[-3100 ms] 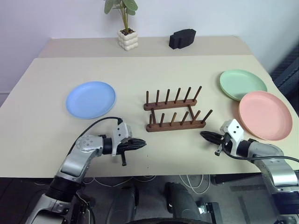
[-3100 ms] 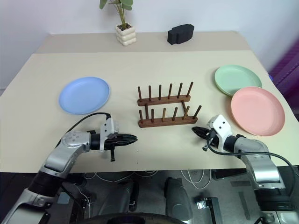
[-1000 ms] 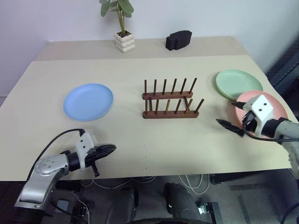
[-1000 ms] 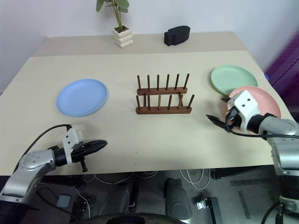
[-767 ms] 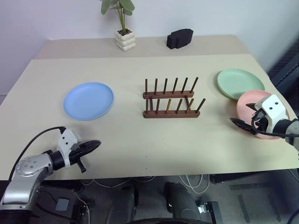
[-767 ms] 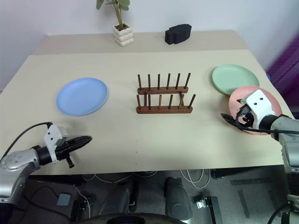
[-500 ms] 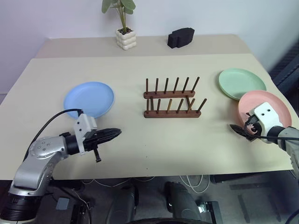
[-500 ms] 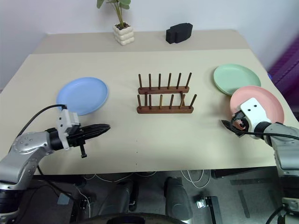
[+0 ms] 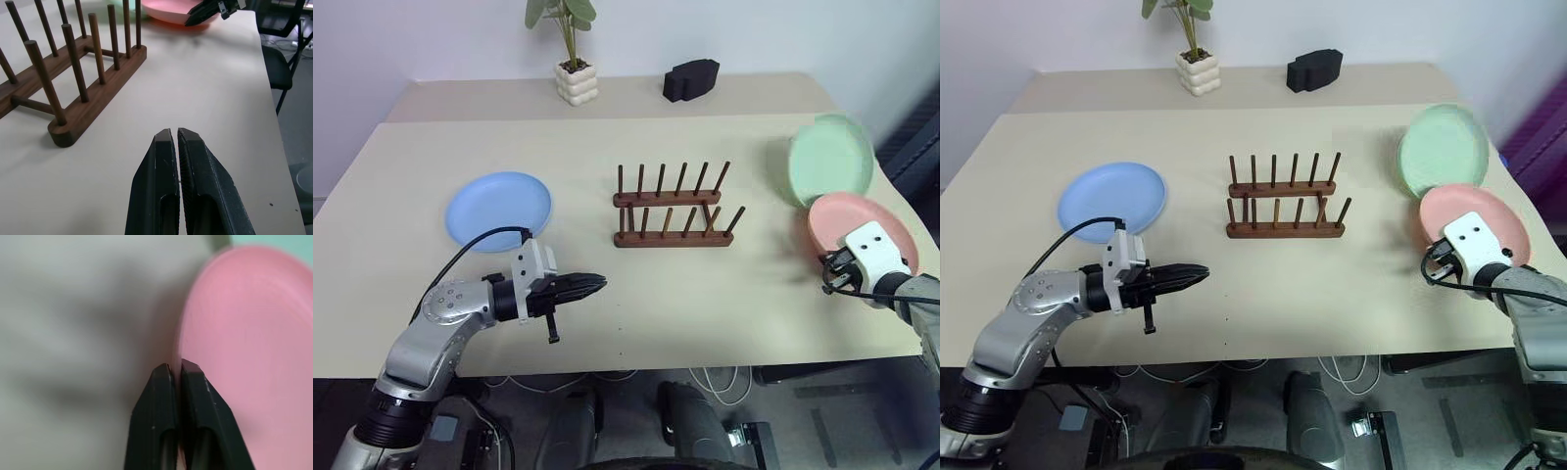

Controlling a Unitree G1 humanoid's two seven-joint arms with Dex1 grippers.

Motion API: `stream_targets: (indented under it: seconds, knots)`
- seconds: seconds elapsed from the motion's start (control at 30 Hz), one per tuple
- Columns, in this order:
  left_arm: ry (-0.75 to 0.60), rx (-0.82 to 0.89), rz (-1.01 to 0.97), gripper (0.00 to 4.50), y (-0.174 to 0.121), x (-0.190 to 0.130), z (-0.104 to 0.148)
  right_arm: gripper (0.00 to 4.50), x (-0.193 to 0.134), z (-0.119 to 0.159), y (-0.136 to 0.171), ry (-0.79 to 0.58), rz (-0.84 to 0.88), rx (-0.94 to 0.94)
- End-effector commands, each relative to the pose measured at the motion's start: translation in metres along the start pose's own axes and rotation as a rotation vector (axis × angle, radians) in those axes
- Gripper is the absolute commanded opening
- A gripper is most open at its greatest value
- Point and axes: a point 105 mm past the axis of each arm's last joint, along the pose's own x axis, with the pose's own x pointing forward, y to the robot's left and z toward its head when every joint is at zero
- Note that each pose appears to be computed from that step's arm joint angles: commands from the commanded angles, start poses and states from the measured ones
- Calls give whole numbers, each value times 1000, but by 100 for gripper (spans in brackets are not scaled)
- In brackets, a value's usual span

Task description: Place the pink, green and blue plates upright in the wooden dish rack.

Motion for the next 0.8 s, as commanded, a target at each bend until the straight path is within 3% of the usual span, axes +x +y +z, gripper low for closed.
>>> stream_targets:
  seconds: [0.03, 0.17, 0.3, 0.5, 0.6, 0.8]
  knots:
    - [-17, 19, -2, 14, 2, 2, 3, 3, -10, 12, -2, -38, -6, -27]
    - [-18, 17, -5, 14, 3, 5, 0, 3, -22, 28, -9, -56, -26, -102]
    - [-21, 18, -1, 14, 5, 7, -1, 3, -36, 60, -17, -135, -42, -219]
    - [-21, 28, 16, 14, 9, 5, 1, 3, -55, 143, -17, -455, -41, -324]
    - [-17, 41, 48, 14, 15, 0, 2, 3, -59, 185, -4, -668, 38, -261]
    - [-32, 55, 63, 14, 11, 1, 7, 3, -72, 239, 27, -991, 349, 107]
